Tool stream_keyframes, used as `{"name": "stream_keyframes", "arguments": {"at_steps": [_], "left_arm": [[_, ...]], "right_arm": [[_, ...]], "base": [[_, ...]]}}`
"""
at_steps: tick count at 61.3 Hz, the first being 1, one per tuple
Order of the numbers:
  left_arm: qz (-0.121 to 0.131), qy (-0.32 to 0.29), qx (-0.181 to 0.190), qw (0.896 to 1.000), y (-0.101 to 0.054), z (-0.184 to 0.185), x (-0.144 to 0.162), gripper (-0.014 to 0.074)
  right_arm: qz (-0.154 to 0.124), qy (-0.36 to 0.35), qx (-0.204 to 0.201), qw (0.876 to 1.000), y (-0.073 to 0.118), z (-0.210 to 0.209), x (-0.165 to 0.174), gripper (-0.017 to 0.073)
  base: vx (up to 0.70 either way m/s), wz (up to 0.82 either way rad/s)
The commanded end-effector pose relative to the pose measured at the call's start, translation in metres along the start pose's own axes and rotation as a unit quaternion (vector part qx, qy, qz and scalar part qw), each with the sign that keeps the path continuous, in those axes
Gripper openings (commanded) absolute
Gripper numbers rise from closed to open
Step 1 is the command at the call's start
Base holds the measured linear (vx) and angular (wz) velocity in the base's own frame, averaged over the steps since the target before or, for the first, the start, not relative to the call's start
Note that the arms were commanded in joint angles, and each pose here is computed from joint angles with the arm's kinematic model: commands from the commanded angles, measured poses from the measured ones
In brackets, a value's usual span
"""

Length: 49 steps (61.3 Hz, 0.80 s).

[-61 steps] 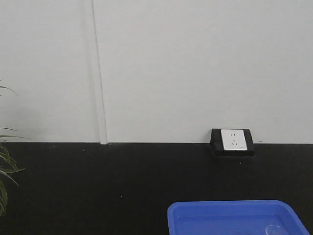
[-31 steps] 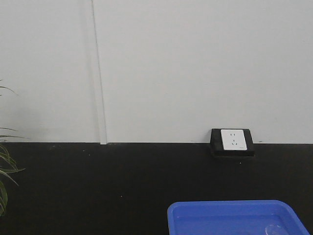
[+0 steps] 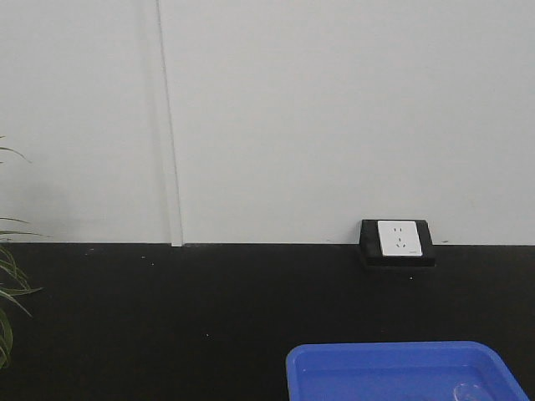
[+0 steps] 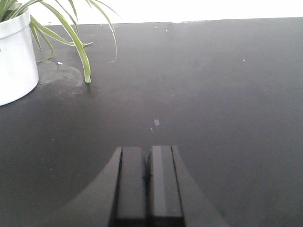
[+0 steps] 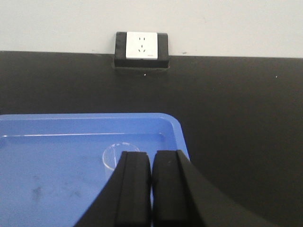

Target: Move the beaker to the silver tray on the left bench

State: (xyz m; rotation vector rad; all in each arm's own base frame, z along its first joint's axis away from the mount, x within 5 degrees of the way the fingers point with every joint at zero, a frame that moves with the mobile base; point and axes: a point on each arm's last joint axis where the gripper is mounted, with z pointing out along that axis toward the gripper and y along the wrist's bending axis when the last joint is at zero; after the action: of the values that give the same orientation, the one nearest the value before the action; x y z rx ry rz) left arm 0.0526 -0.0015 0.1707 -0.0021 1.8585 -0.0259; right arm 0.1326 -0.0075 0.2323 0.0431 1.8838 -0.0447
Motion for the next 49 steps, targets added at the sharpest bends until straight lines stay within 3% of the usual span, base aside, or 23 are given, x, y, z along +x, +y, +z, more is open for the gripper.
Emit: {"name": "stream_keyframes", "arguments": {"at_steps": [1, 11, 21, 36, 49], "left_arm": [[-0.004, -0.034, 0.002, 0.999, 0.000, 0.001, -0.001, 0.0001], [-0.004, -0.034, 0.002, 0.999, 0.000, 0.001, -0.001, 0.0001], [-0.004, -0.034, 0.002, 0.999, 0.000, 0.001, -0.001, 0.0001], [-0.004, -0.034, 0.002, 0.999, 0.000, 0.001, -0.001, 0.0001], [-0.004, -0.034, 0.002, 0.999, 0.000, 0.001, -0.001, 0.0001]], "right_arm": [[0.001, -0.045, 0.001, 0.999, -0.001, 0.005, -0.017, 0.0270], [0.001, -0.009, 0.000, 1.000, -0.001, 0.018, -0.010, 0.0426], [0.000, 0.033, -0.002, 0.999, 0.000, 0.036, 0.002, 0.0513], [-0.044, 0.030, -0.027, 0.998, 0.004, 0.075, 0.017, 0.0523], [-0.040, 0.024, -0.043, 0.998, 0.007, 0.108, 0.042, 0.0523]], "base": [[0.00, 0.00], [0.00, 0.00], [0.00, 0.00], [0.00, 0.00], [0.00, 0.00]]}}
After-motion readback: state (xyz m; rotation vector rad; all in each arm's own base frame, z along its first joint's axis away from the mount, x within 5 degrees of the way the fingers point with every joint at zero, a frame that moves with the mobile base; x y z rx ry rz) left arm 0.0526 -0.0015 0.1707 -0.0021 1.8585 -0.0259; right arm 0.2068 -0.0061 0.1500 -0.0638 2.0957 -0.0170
